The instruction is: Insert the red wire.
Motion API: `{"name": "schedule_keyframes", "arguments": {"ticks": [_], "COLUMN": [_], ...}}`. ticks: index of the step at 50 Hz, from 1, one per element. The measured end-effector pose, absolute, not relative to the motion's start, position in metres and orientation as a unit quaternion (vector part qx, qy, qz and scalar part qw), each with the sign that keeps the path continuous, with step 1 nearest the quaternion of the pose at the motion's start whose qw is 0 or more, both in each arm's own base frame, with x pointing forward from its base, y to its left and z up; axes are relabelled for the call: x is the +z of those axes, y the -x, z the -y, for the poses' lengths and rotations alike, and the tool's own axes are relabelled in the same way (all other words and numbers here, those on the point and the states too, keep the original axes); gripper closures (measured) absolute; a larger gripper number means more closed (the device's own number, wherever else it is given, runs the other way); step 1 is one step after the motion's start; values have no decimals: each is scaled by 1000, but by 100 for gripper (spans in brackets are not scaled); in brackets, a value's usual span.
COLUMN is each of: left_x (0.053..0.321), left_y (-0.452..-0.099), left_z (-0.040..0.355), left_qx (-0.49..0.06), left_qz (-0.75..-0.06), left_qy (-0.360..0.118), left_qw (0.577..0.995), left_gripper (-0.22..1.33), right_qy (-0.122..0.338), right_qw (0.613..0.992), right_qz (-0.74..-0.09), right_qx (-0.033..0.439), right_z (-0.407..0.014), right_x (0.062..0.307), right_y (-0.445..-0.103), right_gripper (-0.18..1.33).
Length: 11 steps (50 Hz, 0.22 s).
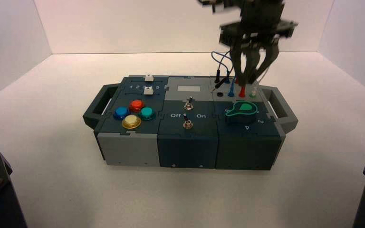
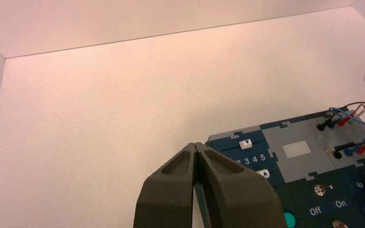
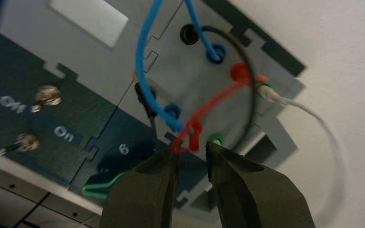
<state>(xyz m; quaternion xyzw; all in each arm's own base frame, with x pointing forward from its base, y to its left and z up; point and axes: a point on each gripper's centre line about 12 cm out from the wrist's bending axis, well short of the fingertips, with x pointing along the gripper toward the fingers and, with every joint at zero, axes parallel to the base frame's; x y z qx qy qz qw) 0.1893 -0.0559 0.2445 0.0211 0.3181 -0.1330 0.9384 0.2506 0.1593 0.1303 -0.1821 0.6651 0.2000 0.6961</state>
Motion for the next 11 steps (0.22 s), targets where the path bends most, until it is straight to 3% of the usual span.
{"name": "schedule_keyframes", "arguments": {"ticks": [11], "left_x": [246], "left_y": [-190], "left_z": [54], "left_qx": [-128], "left_qz": [-314], "left_qy": [-19], "left_qw": [941], "left_gripper": [128], "right_qy": [180], "right_qw": [699], "right_qz": [-662], "right_qx": [202], "right_z": [-156], "right_x": [148], "right_y": [-245], "right_gripper": [47]}}
